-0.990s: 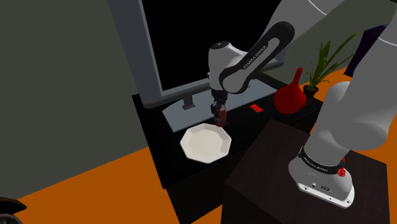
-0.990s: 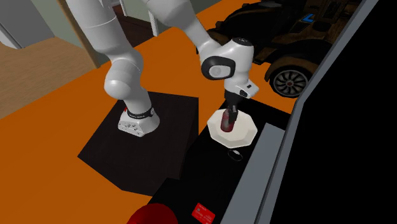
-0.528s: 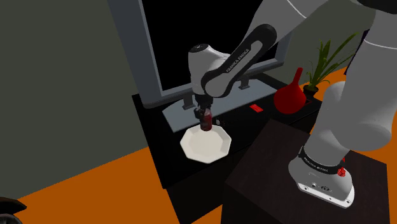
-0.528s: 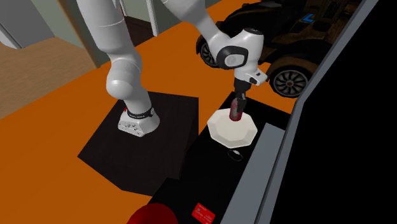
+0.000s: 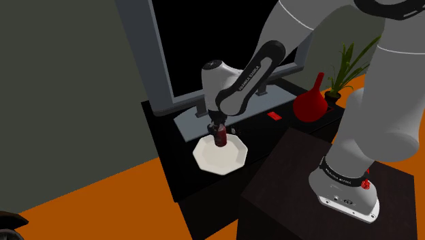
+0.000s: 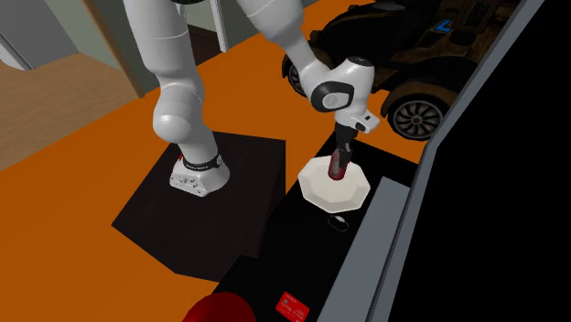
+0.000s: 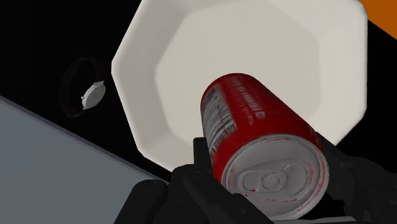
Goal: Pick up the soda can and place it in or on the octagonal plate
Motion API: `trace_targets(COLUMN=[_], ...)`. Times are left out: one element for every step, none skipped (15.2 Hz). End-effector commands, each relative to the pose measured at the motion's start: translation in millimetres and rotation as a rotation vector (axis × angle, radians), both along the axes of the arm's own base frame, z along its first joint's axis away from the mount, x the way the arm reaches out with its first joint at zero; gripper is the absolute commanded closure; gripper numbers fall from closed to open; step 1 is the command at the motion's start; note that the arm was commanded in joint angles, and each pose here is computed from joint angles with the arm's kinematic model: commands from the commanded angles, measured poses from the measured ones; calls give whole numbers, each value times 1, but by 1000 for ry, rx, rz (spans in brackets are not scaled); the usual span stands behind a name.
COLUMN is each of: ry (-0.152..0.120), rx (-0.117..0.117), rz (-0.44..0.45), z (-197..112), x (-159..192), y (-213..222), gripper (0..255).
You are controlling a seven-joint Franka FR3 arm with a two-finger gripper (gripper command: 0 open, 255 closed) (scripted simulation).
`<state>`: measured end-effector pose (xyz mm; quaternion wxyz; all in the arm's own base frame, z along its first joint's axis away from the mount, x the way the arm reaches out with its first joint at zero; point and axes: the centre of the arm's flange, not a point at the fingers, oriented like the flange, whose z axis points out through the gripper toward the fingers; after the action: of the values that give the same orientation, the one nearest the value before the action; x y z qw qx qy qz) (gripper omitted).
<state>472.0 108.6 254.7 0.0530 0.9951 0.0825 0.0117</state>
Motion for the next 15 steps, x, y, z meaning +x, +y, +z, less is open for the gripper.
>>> trace_targets(ry=[-1, -1, -1, -1, -1, -1, -1, -1, -1, -1, -1, -1, -1, -1, -1], rx=[0, 0, 0, 0, 0, 0, 0, 0, 0, 0, 0, 0, 0, 0, 0], rz=[0, 0, 0, 0, 0, 0, 0, 0, 0, 0, 0, 0, 0, 0, 0], z=[-11, -16, -21, -27, -32, -37, -43, -48, -51, -51, -51, -51, -51, -51, -51], x=[1, 1, 1, 1, 1, 1, 1, 1, 1, 1, 1, 1, 1, 1, 1], y=[0, 0, 0, 0, 0, 0, 0, 0, 0, 0, 0, 0, 0, 0, 0], gripper=[255, 255, 255, 255, 255, 255, 255, 255, 255, 255, 255, 255, 255, 255, 255])
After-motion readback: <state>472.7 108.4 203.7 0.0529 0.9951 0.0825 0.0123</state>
